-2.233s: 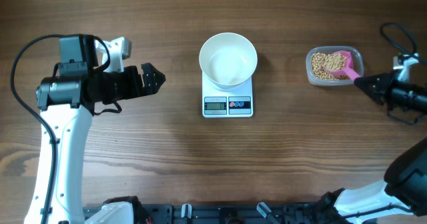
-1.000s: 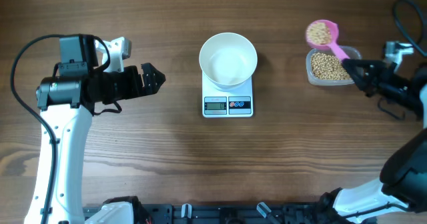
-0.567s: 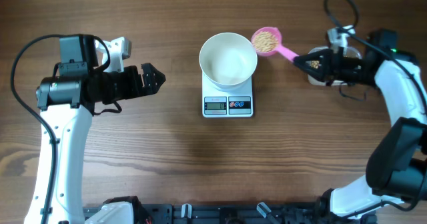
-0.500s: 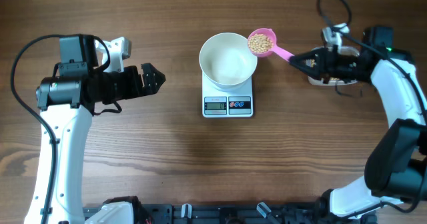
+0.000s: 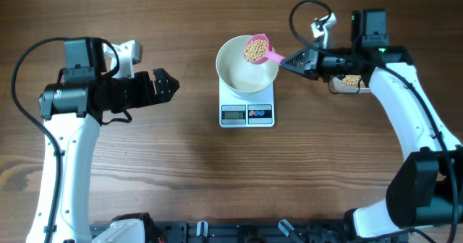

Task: Scoop item into bowl and weigh 150g on scale
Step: 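Carry the filled scoop with the right gripper over the bowl, then tilt the scoop with the right gripper to pour soybeans into bowl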

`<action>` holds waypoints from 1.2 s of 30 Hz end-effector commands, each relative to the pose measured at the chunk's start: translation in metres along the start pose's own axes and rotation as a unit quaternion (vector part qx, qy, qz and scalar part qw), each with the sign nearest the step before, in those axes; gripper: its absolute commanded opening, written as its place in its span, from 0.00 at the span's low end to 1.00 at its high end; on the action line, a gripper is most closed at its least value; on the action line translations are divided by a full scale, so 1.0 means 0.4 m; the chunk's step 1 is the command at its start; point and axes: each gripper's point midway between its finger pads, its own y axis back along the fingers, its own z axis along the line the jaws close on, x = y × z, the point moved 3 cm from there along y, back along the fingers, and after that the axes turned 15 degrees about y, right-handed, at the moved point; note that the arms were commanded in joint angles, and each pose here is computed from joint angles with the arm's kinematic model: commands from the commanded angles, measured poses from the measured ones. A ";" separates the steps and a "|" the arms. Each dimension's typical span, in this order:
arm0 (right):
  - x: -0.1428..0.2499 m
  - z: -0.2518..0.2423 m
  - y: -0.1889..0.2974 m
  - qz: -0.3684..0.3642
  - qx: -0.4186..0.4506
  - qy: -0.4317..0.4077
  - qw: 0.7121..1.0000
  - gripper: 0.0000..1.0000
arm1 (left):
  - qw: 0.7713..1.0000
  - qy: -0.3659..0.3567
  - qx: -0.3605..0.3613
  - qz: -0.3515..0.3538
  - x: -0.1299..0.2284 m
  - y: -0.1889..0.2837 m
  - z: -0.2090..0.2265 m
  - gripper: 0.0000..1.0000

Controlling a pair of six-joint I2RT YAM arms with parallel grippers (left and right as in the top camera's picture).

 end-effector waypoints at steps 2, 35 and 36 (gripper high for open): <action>-0.018 -0.009 -0.016 -0.005 0.078 0.067 0.995 0.04 | 1.000 -0.016 0.013 -0.004 -0.006 0.011 -0.018 1.00; -0.002 0.042 -0.055 0.050 0.299 0.352 0.886 0.04 | 1.000 -0.016 0.013 -0.004 -0.006 0.011 -0.018 1.00; -0.002 0.040 -0.054 0.050 0.305 0.352 0.883 0.05 | 1.000 -0.016 0.013 -0.004 -0.006 0.011 -0.018 1.00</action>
